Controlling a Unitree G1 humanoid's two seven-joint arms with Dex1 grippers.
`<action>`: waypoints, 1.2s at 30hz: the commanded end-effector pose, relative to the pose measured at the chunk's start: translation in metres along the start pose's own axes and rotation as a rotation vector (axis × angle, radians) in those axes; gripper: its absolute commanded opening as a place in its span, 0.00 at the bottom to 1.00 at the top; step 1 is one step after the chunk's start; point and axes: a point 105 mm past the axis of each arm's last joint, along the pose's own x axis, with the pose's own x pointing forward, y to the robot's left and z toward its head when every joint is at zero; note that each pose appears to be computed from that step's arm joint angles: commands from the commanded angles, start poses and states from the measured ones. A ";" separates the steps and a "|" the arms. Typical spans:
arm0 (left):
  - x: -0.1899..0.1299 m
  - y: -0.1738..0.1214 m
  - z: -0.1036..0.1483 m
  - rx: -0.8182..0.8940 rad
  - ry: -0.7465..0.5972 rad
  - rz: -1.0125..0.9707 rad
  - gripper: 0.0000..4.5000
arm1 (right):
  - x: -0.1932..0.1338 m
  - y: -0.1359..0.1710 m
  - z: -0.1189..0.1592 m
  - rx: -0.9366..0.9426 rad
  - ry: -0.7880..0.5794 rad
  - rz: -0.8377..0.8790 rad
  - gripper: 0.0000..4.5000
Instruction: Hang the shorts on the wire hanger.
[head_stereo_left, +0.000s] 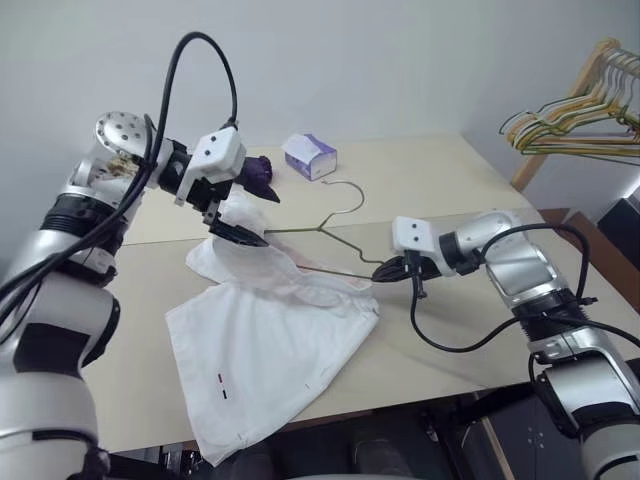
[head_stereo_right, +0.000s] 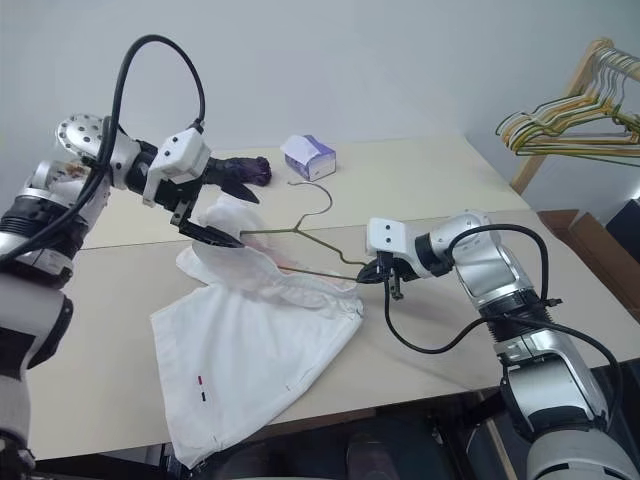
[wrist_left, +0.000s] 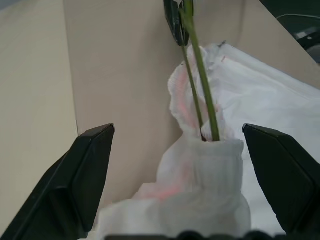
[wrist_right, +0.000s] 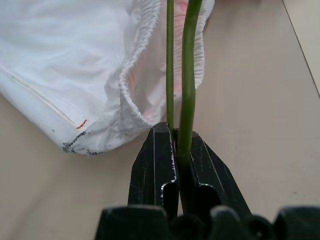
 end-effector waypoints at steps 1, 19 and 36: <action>-0.008 0.001 0.018 0.064 -0.006 -0.011 0.98 | -0.004 -0.007 0.010 -0.026 0.000 -0.034 0.00; 0.006 -0.002 -0.025 0.005 0.159 -0.058 0.20 | -0.012 -0.005 0.019 -0.011 -0.030 -0.042 0.00; -0.008 0.016 -0.025 0.068 0.199 0.064 0.00 | -0.042 -0.020 0.031 -0.124 -0.125 -0.304 0.48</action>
